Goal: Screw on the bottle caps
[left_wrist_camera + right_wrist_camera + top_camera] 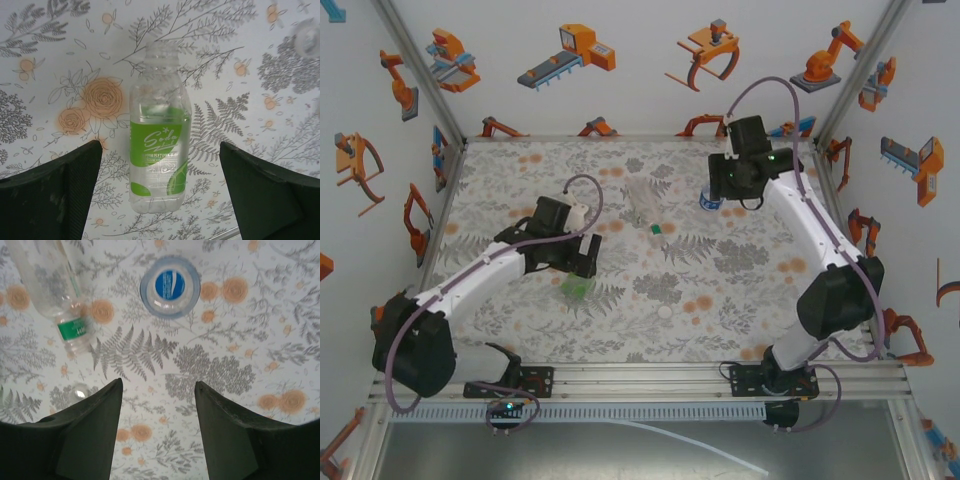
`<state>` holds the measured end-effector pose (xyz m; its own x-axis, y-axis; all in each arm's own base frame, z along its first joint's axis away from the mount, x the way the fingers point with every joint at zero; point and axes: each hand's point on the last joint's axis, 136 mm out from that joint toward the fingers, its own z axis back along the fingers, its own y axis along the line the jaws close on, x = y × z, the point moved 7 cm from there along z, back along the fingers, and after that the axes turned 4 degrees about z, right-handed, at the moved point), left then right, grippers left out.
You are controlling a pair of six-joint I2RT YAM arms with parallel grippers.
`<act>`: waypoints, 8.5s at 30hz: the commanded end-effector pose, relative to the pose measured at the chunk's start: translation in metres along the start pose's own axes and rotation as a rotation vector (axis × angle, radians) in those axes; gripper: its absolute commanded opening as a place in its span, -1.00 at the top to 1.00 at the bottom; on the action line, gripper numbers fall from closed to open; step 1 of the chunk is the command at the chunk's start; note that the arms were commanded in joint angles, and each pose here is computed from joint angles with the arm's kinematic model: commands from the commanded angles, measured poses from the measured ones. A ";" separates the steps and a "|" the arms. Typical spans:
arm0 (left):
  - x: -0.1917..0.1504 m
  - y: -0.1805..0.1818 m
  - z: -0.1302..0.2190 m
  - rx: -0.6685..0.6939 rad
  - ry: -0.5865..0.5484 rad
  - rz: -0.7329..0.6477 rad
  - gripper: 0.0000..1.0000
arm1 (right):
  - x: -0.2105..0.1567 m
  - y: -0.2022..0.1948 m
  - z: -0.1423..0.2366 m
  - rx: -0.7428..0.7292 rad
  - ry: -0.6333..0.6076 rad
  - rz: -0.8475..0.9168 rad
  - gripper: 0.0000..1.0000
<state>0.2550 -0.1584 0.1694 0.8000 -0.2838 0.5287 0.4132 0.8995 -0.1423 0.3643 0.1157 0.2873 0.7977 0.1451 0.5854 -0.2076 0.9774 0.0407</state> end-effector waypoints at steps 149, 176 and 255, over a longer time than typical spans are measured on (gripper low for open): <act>-0.019 -0.077 0.166 -0.549 -0.784 -0.314 0.86 | -0.172 0.189 -0.113 0.149 0.241 0.189 0.40; -0.020 -0.076 0.162 -0.546 -0.774 -0.295 0.86 | -0.189 0.228 -0.076 0.152 0.243 0.297 0.24; -0.009 -0.081 0.151 -0.552 -0.745 -0.285 0.86 | -0.199 0.103 -0.102 0.398 0.299 -0.451 0.09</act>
<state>0.1495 -0.1769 0.2871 0.2652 -0.0550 0.9626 0.8325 0.5168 -0.1998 0.2417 0.2110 0.0879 0.9687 -0.1894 0.1605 0.0487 0.7788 0.6254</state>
